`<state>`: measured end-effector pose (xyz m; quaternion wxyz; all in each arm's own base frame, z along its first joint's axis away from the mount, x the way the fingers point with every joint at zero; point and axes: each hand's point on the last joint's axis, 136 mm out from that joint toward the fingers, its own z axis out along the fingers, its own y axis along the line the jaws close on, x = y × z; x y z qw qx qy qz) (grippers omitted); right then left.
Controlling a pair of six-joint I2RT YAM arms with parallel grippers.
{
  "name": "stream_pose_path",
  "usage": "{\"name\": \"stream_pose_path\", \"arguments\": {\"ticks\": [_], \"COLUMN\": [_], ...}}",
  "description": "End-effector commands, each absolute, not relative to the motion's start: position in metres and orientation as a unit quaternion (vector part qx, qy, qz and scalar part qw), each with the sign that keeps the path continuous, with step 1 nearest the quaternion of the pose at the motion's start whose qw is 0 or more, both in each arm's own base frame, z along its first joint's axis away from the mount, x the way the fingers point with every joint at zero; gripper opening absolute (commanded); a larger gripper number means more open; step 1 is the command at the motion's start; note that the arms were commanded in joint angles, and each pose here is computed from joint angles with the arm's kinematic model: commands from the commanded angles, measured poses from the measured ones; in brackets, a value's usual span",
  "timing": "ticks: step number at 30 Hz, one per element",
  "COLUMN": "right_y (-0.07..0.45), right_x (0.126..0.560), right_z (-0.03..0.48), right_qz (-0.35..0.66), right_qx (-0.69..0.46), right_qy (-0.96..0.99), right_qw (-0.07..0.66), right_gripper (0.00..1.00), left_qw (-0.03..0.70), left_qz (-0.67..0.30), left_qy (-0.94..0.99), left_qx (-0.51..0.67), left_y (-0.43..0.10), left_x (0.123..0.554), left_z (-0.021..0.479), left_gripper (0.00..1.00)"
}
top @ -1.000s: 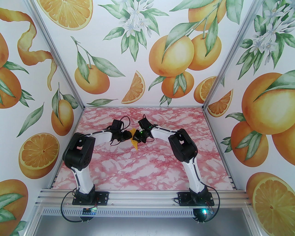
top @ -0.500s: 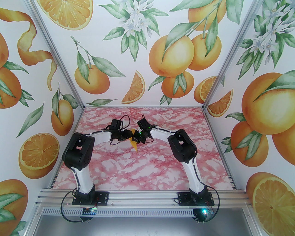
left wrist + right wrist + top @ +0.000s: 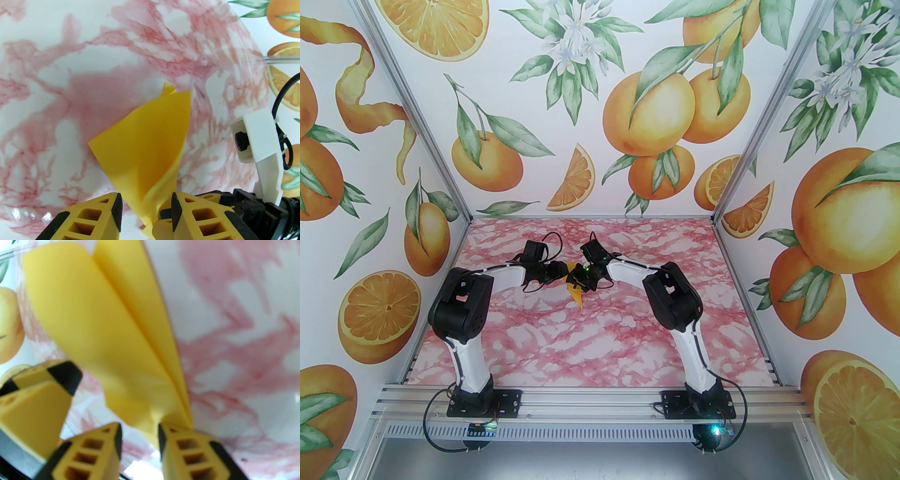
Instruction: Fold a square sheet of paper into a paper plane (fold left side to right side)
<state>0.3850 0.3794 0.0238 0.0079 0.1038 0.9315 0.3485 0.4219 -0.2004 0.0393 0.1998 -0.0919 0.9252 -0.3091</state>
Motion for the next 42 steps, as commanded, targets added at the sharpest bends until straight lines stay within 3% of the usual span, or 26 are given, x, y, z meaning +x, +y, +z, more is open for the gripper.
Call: {"name": "stream_pose_path", "arguments": {"ticks": [1,8,11,13,19,22,32,38,42], "right_y": [0.382,0.382,0.382,0.382,0.384,0.386,0.388,0.371,0.362], "right_x": [0.377,0.377,0.377,0.377,0.38,0.381,0.38,0.362,0.347], "right_z": [0.015,0.014,0.016,0.016,0.023,0.027,0.065,0.072,0.067], "right_qz": [0.342,0.342,0.343,0.344,0.351,0.357,0.386,0.412,0.424], "right_qx": [0.091,0.091,0.091,0.09,0.087,0.085,0.056,0.055,0.056], "right_qy": [0.935,0.935,0.935,0.935,0.932,0.93,0.92,0.908,0.903], "right_qw": [0.01,0.009,0.01,0.011,0.019,0.023,0.05,0.053,0.045], "right_gripper": [0.33,0.32,0.32,0.31,0.32,0.31,0.34,0.26,0.14], "left_qw": [0.188,0.162,0.154,0.151,0.13,0.126,0.113,0.111,0.11], "left_qz": [-0.324,-0.318,-0.313,-0.31,-0.289,-0.284,-0.247,-0.246,-0.248], "left_qy": [0.925,0.932,0.935,0.936,0.946,0.948,0.96,0.96,0.96], "left_qx": [-0.073,-0.069,-0.065,-0.065,-0.066,-0.065,-0.072,-0.072,-0.073], "left_y": [-0.217,-0.221,-0.221,-0.221,-0.217,-0.217,-0.206,-0.207,-0.208], "left_x": [0.416,0.413,0.411,0.41,0.404,0.402,0.397,0.397,0.397], "left_z": [0.04,0.024,0.017,0.014,-0.003,-0.008,-0.026,-0.027,-0.028], "left_gripper": [0.38,0.34,0.28,0.15,0.17,0.06,0.02,0.02,0.02]}}
